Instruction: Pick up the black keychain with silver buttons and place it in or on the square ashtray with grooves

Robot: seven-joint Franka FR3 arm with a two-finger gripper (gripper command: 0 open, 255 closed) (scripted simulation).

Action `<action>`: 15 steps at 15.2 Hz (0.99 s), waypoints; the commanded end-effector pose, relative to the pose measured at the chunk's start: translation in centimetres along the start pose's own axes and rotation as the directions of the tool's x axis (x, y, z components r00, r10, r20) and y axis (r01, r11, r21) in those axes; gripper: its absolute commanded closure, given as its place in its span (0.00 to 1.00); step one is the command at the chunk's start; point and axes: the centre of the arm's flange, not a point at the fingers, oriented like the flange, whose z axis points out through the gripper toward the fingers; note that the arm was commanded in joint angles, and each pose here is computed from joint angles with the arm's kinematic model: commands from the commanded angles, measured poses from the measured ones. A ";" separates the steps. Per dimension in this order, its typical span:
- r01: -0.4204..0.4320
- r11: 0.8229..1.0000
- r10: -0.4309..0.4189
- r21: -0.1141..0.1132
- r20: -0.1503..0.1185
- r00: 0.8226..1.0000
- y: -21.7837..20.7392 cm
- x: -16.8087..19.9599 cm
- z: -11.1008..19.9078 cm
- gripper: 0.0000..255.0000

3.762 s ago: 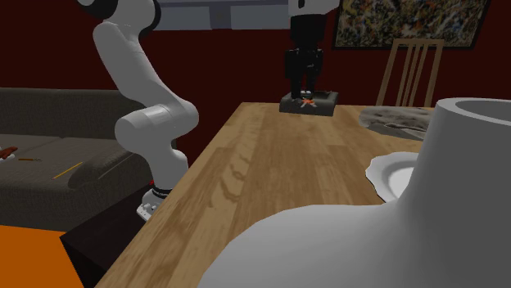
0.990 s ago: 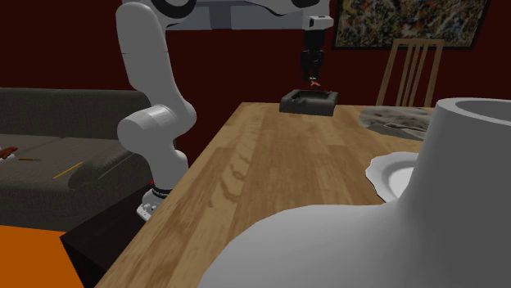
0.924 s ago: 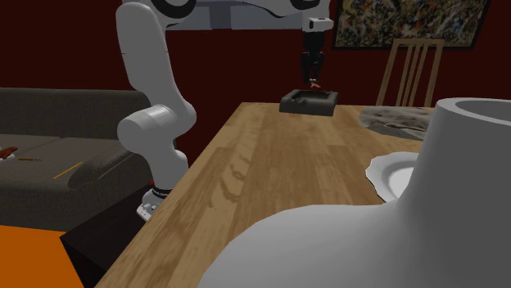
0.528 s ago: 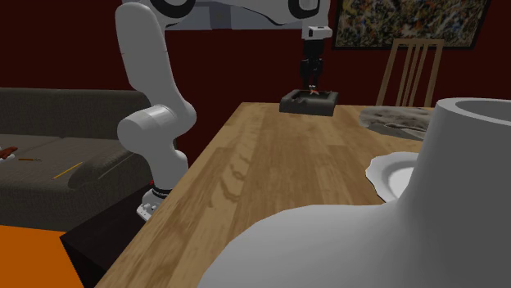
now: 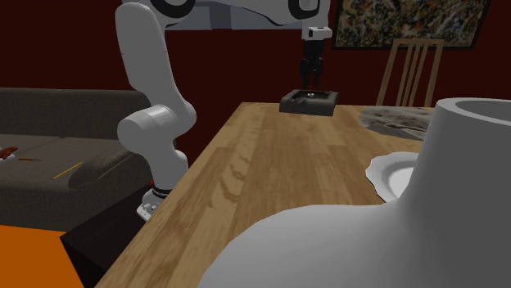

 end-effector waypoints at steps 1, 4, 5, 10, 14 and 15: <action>0.000 1.000 0.000 0.000 0.000 1.000 0.0 0.0 0.0 0.00; 0.000 1.000 0.000 0.000 0.000 1.000 0.0 0.0 0.0 0.00; 0.000 1.000 0.000 0.000 0.000 1.000 0.0 0.0 -1.3 0.00; 0.000 1.000 0.000 0.000 0.000 1.000 0.0 0.0 -5.0 0.00; 0.000 1.000 0.000 0.000 0.000 1.000 0.0 0.0 -5.0 0.00; 0.000 1.000 0.000 0.000 0.000 1.000 0.0 0.0 -5.0 0.00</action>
